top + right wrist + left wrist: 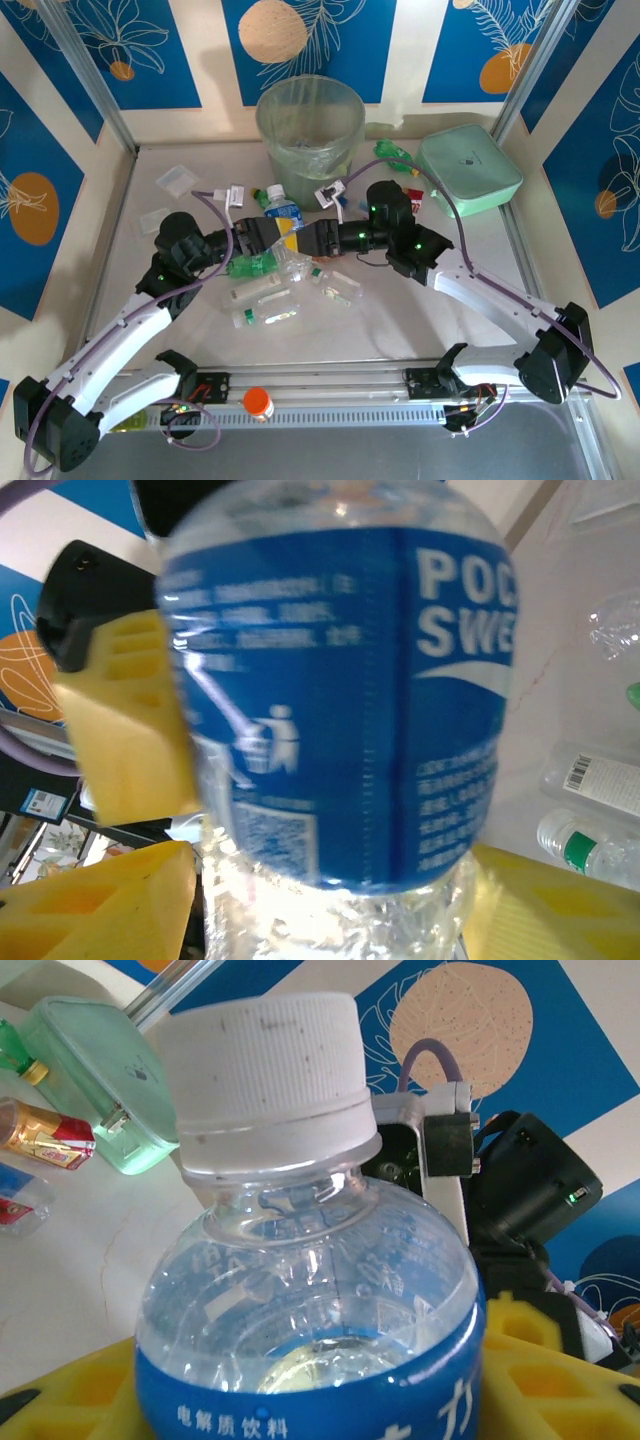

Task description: Put the plastic bottles in the bin

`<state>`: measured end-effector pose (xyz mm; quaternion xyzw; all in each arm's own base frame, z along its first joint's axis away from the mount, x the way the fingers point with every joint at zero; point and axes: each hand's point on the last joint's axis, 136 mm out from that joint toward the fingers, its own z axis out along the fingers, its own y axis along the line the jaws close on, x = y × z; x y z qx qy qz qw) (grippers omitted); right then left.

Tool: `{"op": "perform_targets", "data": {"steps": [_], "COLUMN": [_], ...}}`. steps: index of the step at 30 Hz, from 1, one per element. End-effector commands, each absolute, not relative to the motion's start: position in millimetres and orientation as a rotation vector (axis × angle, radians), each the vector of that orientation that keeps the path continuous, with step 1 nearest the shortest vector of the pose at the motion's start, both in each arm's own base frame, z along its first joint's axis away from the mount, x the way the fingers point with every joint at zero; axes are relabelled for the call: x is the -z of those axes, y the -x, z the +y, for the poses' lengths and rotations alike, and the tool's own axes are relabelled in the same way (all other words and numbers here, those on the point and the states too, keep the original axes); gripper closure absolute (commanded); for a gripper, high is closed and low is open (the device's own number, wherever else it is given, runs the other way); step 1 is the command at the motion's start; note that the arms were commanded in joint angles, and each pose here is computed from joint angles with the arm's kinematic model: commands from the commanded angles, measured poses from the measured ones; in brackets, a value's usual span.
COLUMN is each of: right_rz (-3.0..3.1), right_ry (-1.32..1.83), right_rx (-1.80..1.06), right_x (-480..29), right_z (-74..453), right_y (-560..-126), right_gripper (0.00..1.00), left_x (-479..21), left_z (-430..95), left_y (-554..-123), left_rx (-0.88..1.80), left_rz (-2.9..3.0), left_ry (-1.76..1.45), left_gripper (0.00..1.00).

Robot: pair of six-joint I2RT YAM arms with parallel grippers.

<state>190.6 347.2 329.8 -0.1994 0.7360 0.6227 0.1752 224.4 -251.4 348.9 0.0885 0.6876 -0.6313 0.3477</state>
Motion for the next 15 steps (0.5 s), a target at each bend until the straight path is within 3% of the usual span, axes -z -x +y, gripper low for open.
{"op": "perform_targets", "data": {"steps": [1, 4, 9, 15], "right_rz": [2.040, 2.015, 1.987, 2.011], "right_ry": [0.620, 0.629, 0.625, 0.584], "right_rx": [-1.802, -1.805, -1.776, -1.696], "right_x": [-336, -338, -341, -336], "right_z": [350, 347, 338, 325], "right_y": [-181, -178, -174, -179], "right_gripper": [0.39, 0.47, 0.51, 0.51], "left_x": [-354, -353, -355, -353], "left_z": [-253, -253, -252, -233], "left_y": [-225, -225, -223, -226], "left_rx": [1.620, 1.614, 1.611, 1.440], "left_rz": [1.750, 1.757, 1.760, 1.812], "left_ry": [-0.238, -0.236, -0.235, -0.163], "left_gripper": [0.68, 0.67, 0.37, 0.15]}}
